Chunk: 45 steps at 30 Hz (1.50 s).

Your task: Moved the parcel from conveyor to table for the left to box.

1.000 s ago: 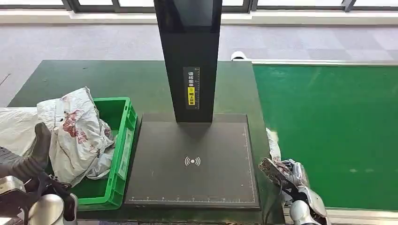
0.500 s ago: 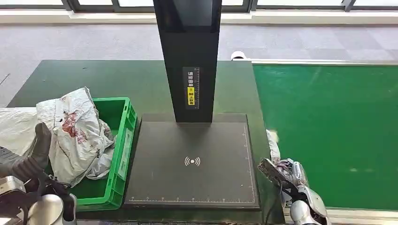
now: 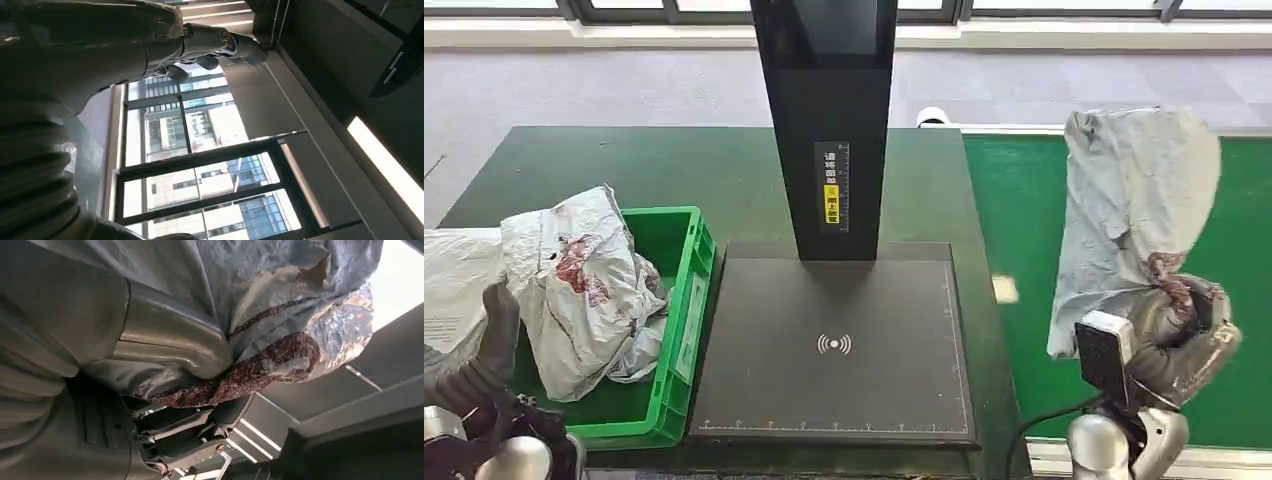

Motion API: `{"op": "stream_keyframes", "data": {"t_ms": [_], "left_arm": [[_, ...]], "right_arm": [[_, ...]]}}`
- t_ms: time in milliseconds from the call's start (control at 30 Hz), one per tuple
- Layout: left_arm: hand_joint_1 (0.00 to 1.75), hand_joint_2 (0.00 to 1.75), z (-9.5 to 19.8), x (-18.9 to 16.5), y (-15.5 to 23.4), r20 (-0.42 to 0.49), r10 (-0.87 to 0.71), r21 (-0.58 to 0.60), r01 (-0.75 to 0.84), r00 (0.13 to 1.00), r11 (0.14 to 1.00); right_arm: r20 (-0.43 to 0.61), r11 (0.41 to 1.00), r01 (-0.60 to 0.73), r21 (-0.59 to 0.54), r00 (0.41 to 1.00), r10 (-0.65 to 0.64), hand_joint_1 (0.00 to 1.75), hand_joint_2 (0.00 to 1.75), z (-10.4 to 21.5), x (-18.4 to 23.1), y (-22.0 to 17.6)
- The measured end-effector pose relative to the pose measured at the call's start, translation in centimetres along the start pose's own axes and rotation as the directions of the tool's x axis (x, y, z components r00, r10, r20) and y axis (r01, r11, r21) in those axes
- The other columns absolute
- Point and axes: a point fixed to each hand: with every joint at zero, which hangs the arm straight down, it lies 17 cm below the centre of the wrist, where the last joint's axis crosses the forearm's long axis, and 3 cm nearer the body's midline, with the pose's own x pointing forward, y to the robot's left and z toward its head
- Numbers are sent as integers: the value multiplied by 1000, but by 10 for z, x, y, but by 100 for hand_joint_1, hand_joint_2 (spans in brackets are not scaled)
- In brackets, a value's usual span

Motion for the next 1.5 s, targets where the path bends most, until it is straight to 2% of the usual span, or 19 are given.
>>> {"op": "stream_keyframes", "data": {"t_ms": [267, 733, 900, 1067, 1100, 1167, 1267, 1333, 1500], "left_arm": [[0, 175, -1, -1, -2, -3, 2, 2, -1, 1000, 1000], [0, 175, 0, -2, -2, -4, 1, 1, -1, 1000, 1000], [0, 175, -2, -2, -6, -1, 5, 15, -5, 1000, 1000], [0, 175, -1, -4, -10, -7, 13, 10, -12, 1000, 1000], [0, 175, -1, -4, -11, -7, 16, 10, -15, 1000, 1000], [0, 175, -3, -4, -13, -3, 27, 5, -27, 1000, 1000], [0, 175, -9, -3, -22, 7, 55, -14, -55, 998, 998], [0, 175, -12, -3, -27, 10, 64, -22, -64, 998, 998], [0, 175, -14, -3, -37, 7, 84, -43, -84, 996, 996]], "right_arm": [[22, 997, 18, -78, 1000, -16, 175, 175, -7, 17, -23], [23, 996, 22, -89, 1000, -20, 175, 175, -7, 20, -28], [179, 978, 109, -179, 981, -77, 175, 175, -10, 62, -51], [170, 967, 154, -202, 978, -121, 175, 175, -11, 68, -57], [158, 964, 204, -170, 971, -178, 175, 175, -12, 69, -50], [127, 930, 367, 30, 921, -368, 175, 175, -10, 85, -8], [83, 750, 557, 357, 781, -619, 175, 175, 14, 136, 54], [78, 684, 562, 466, 743, -664, 175, 175, 30, 162, 75], [75, 622, 492, 609, 745, -663, 175, 175, 58, 194, 110]]}}
